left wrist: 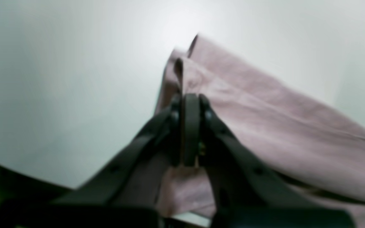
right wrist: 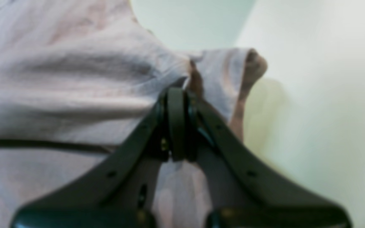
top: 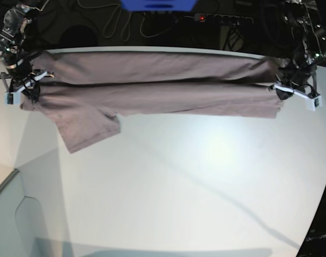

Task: Layout the t-shirt on the table in an organized manner, then fold the t-shirt properly
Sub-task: 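Lift the hem edge with both grippers and fold it toward the collar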

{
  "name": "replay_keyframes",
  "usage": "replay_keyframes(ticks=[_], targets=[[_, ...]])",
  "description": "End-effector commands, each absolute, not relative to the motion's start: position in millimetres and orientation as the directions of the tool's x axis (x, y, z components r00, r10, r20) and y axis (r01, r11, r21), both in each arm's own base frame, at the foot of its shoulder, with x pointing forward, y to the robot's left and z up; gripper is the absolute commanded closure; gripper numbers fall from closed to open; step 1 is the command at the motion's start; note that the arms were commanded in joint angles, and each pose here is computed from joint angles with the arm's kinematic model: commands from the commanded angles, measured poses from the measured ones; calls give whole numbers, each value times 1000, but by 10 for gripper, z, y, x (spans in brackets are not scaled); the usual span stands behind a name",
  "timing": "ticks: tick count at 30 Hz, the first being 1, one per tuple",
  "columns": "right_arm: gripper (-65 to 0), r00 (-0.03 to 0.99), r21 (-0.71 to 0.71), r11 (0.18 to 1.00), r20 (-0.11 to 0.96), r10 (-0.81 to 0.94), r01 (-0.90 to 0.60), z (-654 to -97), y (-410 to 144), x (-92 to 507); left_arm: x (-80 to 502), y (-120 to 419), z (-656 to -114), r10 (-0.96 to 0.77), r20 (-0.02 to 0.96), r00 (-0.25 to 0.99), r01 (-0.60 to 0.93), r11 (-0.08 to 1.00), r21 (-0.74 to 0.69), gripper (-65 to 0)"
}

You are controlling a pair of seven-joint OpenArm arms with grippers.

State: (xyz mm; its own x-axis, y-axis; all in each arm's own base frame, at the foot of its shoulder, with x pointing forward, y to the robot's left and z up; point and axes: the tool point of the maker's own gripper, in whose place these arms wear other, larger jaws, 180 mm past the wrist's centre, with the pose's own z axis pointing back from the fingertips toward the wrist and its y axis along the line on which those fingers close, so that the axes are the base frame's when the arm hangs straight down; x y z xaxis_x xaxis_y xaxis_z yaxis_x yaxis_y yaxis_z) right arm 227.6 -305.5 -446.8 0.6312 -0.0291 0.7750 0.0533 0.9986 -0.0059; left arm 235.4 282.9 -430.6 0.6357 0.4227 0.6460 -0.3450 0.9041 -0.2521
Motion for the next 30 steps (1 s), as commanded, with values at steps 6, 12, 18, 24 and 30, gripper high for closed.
replay_keyframes(ticks=[6,12,18,24,30], targets=[[0,632,14,997,773,-56,72,-4535,-3117,2257,2449,2919,-4285,430,664,612,-352,900,-257,-1],[-25,641,13,997,766,-55,70,-4557,-3112,2229,2444,2914,-4304,434,660,613,-355,898,-260,-1],[-258,625,-12,998,780,-33,67,-4452,-3159,2258,2454,2914,-4295,433,662,612,-354,898,-260,-1],[-352,559,-73,996,829,34,47,-4104,-3142,2378,2531,2918,-4248,432,673,601,-349,899,-265,-1],[-352,498,-112,993,863,81,33,-3824,-3069,2506,2540,2913,-4232,429,677,598,-346,900,-265,-1]])
